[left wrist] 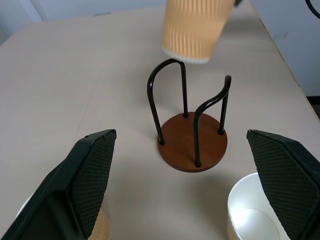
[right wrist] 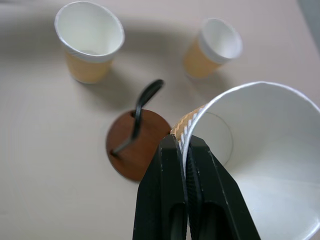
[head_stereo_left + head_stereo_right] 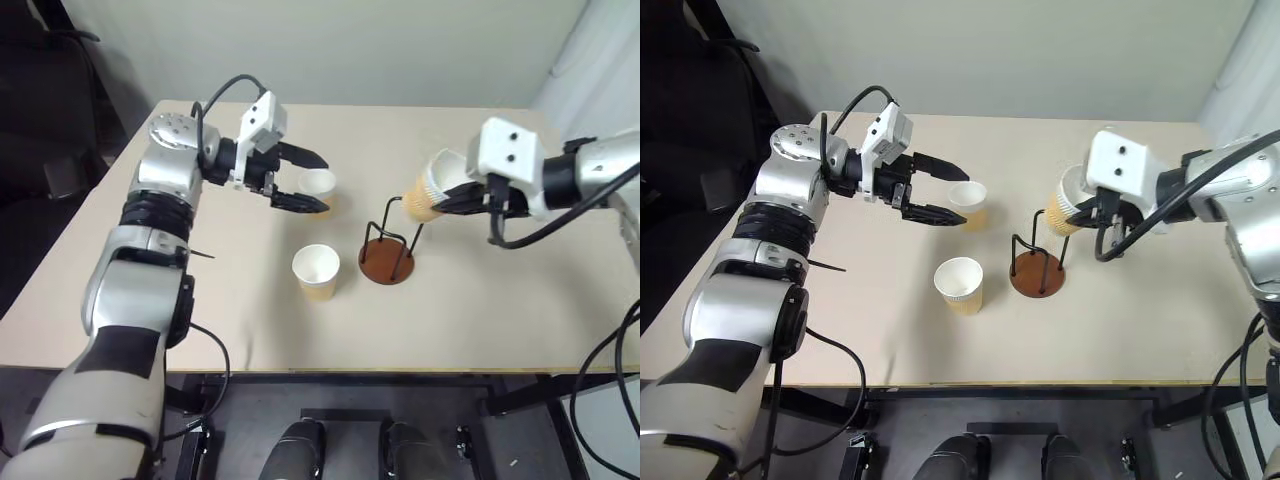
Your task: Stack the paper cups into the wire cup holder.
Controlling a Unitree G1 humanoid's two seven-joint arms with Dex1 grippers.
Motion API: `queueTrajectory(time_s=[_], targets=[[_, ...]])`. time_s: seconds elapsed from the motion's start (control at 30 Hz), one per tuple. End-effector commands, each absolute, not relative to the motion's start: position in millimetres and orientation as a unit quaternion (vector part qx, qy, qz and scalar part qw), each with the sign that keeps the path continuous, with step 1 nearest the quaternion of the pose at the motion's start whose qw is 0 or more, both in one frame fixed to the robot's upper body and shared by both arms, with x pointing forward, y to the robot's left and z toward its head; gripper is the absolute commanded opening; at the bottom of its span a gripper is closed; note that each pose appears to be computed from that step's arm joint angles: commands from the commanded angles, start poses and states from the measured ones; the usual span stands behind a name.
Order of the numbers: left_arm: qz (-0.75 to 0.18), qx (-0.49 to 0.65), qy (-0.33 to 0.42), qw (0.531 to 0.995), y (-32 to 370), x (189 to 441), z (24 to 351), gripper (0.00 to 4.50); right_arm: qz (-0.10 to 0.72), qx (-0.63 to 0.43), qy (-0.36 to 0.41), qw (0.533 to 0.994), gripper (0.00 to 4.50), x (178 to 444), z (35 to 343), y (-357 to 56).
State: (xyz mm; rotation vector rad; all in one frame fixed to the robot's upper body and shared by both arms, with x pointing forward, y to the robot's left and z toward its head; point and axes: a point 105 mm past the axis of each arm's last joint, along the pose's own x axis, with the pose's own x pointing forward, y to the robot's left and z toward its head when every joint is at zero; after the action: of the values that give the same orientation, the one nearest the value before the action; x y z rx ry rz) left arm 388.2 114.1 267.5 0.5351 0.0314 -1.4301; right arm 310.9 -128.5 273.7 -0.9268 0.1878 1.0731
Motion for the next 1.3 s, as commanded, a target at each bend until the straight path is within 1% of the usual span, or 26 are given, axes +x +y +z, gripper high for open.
queueTrajectory(time_s=[0.03, 0.47, 0.67, 0.7, 0.77, 0.87, 0.9, 0.93, 1.03, 1.2, 1.27, 1.3], targets=[[-0.656, 0.257, -0.007, 0.709, 113.2, 382.9, 283.1, 4.5, 0.493, -0.44, 0.055, 0.748, 0.03, 309.1, 284.0, -116.2], [-0.653, 0.257, -0.009, 0.712, 116.1, 382.5, 285.7, 4.5, 0.502, -0.464, 0.071, 0.726, 0.03, 316.8, 259.8, -110.4], [-0.653, 0.257, -0.011, 0.713, 116.4, 382.3, 286.4, 4.5, 0.498, -0.478, 0.075, 0.72, 0.03, 318.7, 255.5, -110.9], [-0.653, 0.257, -0.011, 0.713, 116.2, 382.3, 286.2, 4.5, 0.498, -0.478, 0.075, 0.719, 0.39, 318.9, 255.4, -110.5], [-0.653, 0.256, -0.011, 0.713, 116.0, 382.3, 286.0, 4.5, 0.499, -0.477, 0.071, 0.72, 0.85, 319.3, 255.7, -108.8], [-0.653, 0.255, -0.011, 0.713, 115.9, 382.4, 285.6, 4.5, 0.497, -0.47, 0.061, 0.727, 1.89, 321.0, 258.2, -105.2], [-0.653, 0.255, -0.012, 0.713, 115.8, 382.5, 285.4, 4.5, 0.495, -0.468, 0.056, 0.729, 2.3, 321.7, 259.5, -103.9], [-0.653, 0.254, -0.012, 0.713, 115.9, 382.6, 285.4, 4.5, 0.494, -0.467, 0.051, 0.732, 2.54, 322.4, 260.9, -102.6], [-0.653, 0.254, -0.012, 0.714, 115.8, 382.7, 285.3, 4.5, 0.49, -0.461, 0.041, 0.739, 3.57, 324.4, 264.8, -100.2], [-0.643, 0.246, -0.013, 0.725, 114.4, 386.8, 286.2, 4.5, 0.469, -0.417, 0.009, 0.778, 3.57, 327.7, 287.9, -103.2], [-0.638, 0.245, -0.014, 0.73, 114.5, 388.4, 287.5, 4.5, 0.466, -0.408, 0.006, 0.785, 3.57, 327.3, 292.2, -104.9], [-0.63, 0.255, -0.013, 0.733, 116.0, 390.4, 289.9, 4.5, 0.468, -0.385, -0.003, 0.796, 3.57, 322.7, 303.0, -108.1]])
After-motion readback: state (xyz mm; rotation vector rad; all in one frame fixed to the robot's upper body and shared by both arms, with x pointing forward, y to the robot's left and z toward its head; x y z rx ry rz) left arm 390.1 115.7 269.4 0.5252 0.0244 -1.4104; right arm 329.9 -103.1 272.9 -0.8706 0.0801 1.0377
